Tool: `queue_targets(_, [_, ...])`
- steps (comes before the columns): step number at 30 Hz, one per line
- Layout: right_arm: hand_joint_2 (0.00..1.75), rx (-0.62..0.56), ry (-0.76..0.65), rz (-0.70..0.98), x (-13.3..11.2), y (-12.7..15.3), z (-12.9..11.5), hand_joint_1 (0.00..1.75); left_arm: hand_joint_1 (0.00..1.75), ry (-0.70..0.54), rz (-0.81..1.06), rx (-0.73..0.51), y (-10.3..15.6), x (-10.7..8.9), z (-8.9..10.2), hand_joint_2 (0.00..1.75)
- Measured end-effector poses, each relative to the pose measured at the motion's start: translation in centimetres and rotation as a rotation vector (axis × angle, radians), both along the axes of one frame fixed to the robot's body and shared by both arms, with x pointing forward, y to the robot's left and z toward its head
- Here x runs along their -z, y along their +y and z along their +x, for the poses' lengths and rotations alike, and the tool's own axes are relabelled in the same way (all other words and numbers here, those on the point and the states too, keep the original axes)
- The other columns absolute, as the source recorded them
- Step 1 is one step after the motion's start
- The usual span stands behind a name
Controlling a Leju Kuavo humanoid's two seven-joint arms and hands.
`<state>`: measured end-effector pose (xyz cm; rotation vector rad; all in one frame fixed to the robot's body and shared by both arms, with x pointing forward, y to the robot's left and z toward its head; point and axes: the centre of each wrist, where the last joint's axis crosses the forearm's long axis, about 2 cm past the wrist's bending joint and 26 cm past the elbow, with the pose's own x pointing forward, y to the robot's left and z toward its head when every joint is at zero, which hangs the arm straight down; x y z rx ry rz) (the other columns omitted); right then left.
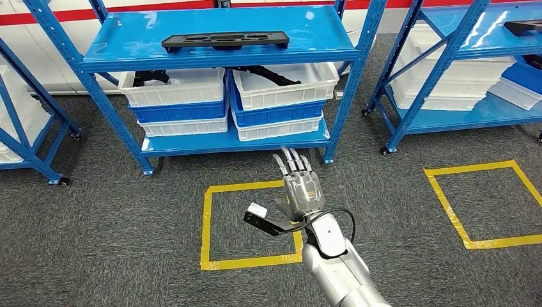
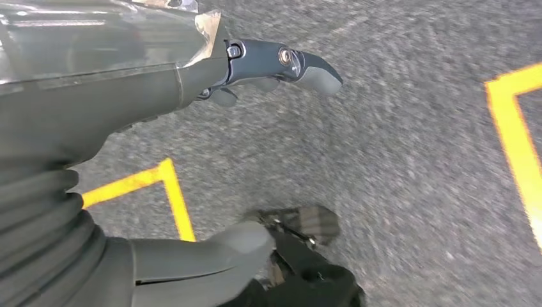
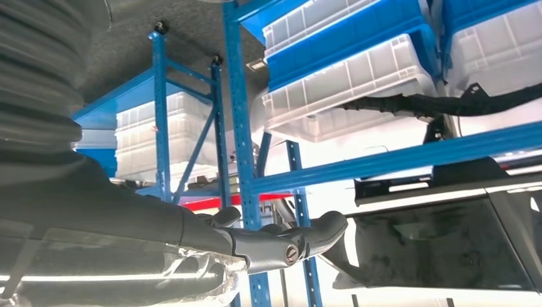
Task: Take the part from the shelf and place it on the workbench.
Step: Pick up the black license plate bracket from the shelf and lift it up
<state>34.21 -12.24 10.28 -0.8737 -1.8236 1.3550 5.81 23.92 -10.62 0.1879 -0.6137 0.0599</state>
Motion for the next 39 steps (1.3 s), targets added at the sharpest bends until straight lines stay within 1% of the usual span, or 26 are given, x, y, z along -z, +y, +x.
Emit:
queue_targets(3, [1.75,-0.009,-0.006,-0.001,-0.3,0.2,0.3,0.00,0.00,-0.020,0.001,-0.003,-0.2,0.0,0.0,0.00])
queue_targets(12, [1.75,-0.016,-0.006,-0.005,-0.4,0.4,0.6,0.00,0.00,-0.020,-0.024,-0.005,-0.3,0.0,0.0,0.00])
queue_targets(24, [1.75,-0.023,-0.002,-0.008,-0.5,0.4,0.9,0.00,0.00,-0.018,-0.011,-0.007,-0.1,0.0,0.0,0.00])
queue_targets(30, [1.75,-0.031,-0.015,-0.004,-1.0,0.9,1.1,0.00,0.00,-0.014,-0.002,-0.011,-0.2,0.0,0.1,0.00])
queue_targets(39, [1.75,-0.018,-0.005,-0.015,-0.4,0.2,0.9,0.00,0.00,-0.001,-0.001,-0.014,-0.3,0.0,0.1,0.00])
